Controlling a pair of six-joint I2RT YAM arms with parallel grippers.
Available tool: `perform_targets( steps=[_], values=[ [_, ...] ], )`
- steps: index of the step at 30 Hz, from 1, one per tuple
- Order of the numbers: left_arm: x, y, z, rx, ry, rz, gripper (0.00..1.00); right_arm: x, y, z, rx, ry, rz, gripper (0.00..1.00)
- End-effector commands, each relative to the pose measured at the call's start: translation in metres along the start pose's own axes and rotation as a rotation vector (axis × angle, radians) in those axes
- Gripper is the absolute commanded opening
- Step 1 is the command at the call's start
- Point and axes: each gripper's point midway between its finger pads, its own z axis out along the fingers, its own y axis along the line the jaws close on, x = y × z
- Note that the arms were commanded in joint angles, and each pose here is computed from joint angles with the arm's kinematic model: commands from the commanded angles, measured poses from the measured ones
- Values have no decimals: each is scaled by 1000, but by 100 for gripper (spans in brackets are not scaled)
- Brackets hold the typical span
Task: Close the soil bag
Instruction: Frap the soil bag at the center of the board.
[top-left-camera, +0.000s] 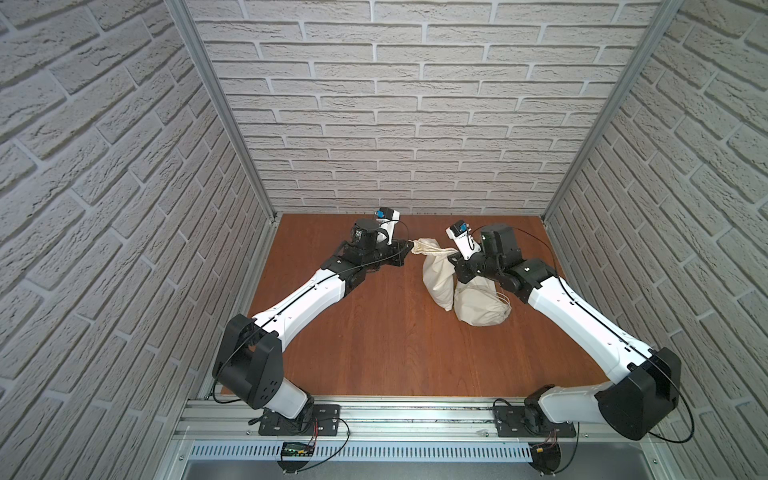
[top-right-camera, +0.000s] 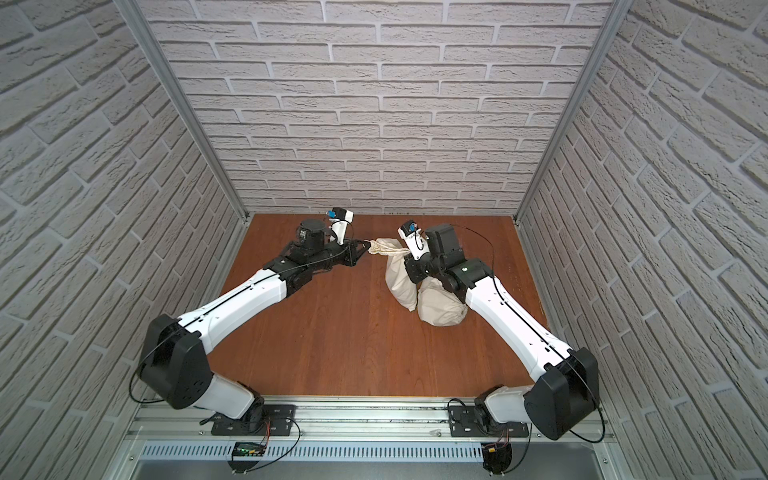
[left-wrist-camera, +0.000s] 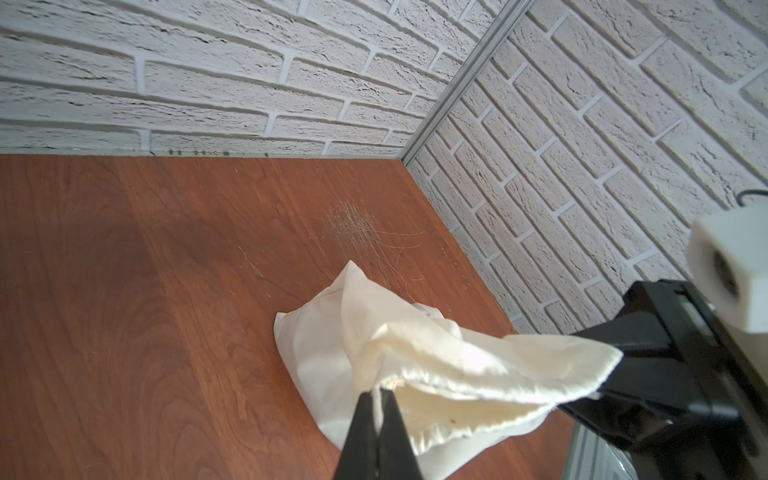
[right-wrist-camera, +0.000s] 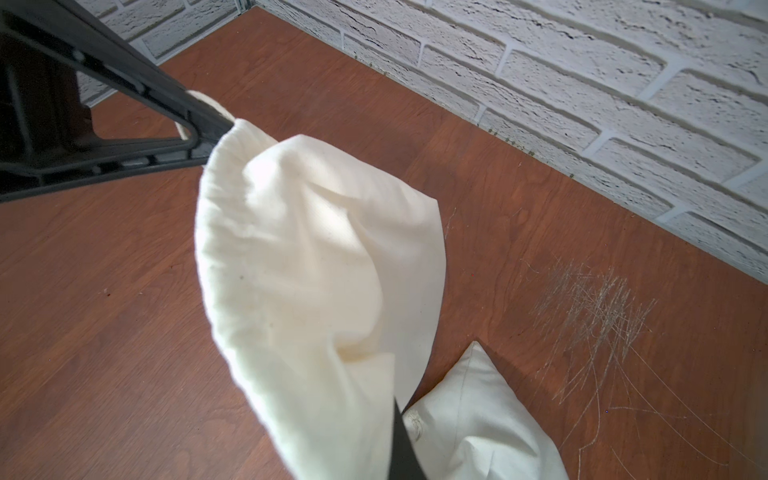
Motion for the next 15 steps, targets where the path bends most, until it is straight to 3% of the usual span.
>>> perform_targets(
  steps=[1, 7, 15],
  values=[
    [-28, -5, -24, 4, -107, 1, 0, 6, -23, -5, 99, -8, 34, 3],
    [-49, -13, -59, -2, -193, 6, 0, 39, -61, 3, 201, 19, 182, 4],
    [-69, -56, -62, 85, -227, 81, 0, 37, -47, 4, 119, 0, 183, 10]
  ],
)
